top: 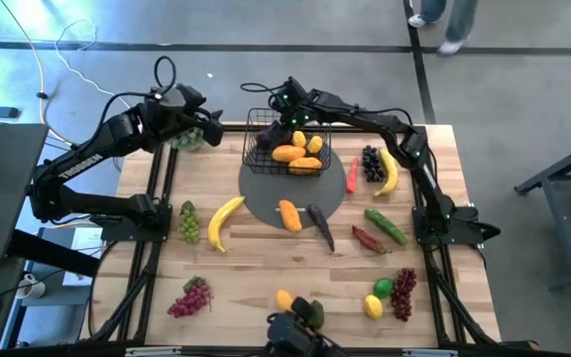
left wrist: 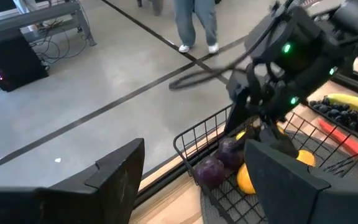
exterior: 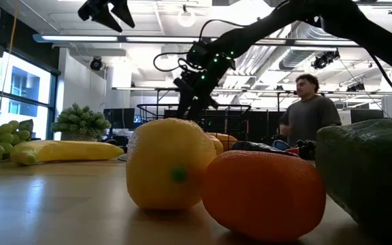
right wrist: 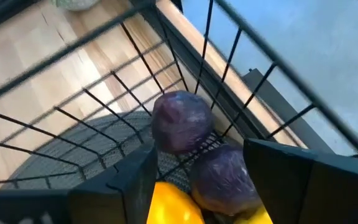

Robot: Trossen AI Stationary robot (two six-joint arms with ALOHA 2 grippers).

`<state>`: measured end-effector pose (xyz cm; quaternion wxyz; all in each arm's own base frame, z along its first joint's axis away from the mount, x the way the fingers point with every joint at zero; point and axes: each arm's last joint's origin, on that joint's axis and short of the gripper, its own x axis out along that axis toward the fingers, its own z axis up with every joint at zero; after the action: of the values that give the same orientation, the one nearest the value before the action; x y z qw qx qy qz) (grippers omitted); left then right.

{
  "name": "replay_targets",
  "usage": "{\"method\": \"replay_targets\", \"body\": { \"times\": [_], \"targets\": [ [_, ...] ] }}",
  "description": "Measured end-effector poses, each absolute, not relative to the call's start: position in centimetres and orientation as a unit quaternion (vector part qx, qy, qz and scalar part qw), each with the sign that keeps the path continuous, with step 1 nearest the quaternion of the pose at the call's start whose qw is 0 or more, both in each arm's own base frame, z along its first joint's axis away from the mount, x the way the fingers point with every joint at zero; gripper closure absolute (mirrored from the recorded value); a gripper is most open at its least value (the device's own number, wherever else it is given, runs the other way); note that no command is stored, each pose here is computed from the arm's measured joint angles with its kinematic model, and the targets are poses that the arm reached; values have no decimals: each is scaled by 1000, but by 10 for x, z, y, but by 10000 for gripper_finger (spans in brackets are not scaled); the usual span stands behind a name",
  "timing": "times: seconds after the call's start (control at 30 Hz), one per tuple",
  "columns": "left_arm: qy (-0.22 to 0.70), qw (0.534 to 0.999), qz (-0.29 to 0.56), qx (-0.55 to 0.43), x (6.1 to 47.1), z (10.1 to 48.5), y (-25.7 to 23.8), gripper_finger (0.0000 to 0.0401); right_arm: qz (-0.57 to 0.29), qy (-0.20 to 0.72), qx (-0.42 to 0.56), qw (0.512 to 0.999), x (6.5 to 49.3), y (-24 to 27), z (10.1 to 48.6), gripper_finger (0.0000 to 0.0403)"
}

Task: Build produce basket
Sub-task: Put the lemon into the black wire basket

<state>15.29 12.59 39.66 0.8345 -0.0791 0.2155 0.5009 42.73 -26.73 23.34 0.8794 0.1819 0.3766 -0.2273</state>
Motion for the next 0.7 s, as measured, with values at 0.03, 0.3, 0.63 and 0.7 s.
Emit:
{"method": "replay_targets", "body": {
  "times": [0.03,0.3,0.63,0.7],
  "targets": [
    [220,834,499,-80,153,396,126,135,-227,377,182,879,426,-266,237,183],
    [257,833,480,-96,150,389,122,121,-234,394,212,863,414,-257,254,183],
    [294,837,445,-120,148,382,118,96,-259,429,216,838,408,-221,278,183],
    [306,843,422,-131,148,380,116,97,-262,436,207,836,408,-211,283,183]
  ]
}}
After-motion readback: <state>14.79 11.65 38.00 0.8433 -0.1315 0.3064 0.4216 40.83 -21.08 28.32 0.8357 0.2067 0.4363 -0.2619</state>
